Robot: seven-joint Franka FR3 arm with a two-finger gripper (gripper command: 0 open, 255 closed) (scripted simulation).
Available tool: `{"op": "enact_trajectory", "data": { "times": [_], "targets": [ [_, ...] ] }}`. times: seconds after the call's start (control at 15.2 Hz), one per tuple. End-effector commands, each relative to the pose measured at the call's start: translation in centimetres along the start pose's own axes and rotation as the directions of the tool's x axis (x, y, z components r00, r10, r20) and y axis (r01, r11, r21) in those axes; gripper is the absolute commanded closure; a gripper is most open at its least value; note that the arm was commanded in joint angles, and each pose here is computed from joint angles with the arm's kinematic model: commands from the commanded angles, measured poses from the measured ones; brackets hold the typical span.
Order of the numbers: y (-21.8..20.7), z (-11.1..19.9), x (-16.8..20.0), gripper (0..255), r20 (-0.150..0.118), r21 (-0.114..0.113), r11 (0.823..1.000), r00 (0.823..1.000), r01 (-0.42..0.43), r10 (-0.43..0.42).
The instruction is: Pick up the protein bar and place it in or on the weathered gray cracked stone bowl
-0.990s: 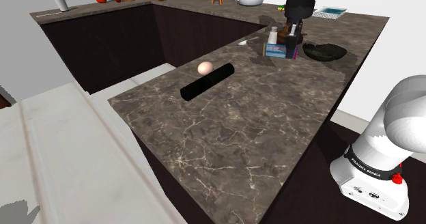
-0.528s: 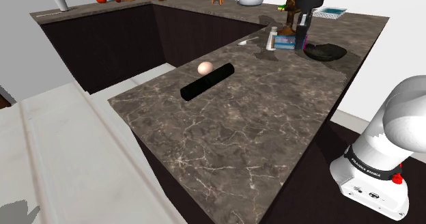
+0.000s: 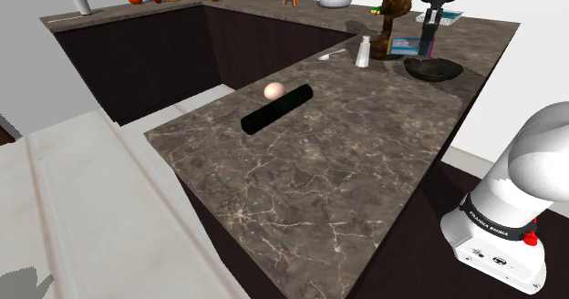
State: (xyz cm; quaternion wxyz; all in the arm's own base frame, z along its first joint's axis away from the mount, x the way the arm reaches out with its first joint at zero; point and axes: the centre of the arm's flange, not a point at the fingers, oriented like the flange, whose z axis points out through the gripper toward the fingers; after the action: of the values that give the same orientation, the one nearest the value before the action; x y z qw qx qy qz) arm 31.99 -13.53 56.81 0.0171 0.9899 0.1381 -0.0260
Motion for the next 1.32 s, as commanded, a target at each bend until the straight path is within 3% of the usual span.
{"op": "enact_trajectory", "data": {
  "times": [0.0, 0.79, 1.25],
  "targets": [
    [2.3, 0.2, -1.1, 255, 0.0, 0.0, 1.0, 1.0, 0.001, -0.001],
    [16.5, 0.9, -8.1, 255, 0.0, 0.0, 1.0, 1.0, 0.001, -0.001],
    [16.4, 4.6, -7.9, 255, 0.0, 0.0, 1.0, 1.0, 0.001, -0.001]
  ]
}}
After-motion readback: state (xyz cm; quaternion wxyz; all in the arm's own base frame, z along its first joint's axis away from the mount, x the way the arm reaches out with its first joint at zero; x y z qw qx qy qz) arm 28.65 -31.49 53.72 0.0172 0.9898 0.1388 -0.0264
